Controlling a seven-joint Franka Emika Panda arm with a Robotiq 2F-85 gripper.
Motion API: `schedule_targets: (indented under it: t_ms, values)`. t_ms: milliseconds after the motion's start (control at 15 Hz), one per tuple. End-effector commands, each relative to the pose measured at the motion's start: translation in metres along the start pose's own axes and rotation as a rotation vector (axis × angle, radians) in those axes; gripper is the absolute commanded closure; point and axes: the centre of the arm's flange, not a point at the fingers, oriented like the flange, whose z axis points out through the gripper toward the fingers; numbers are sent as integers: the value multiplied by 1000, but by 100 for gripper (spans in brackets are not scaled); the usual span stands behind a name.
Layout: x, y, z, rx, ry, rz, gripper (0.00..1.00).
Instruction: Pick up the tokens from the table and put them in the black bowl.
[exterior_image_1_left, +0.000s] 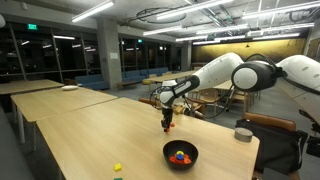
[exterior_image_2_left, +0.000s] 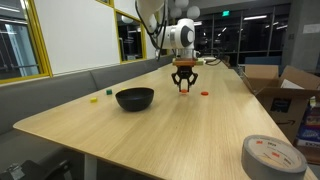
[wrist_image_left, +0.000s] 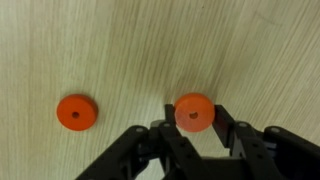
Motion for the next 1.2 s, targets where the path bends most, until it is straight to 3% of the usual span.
schedule_targets:
  t_ms: [0,200,667,1133]
  values:
    - [-36,-34,-46,-41,-4,8,74]
    - [-57,-62,-68,22,-16,-50,74]
    - [-99,-132,-77,278,-90,-274,74]
    - [-130,-154,-68,390,-258,-416,75]
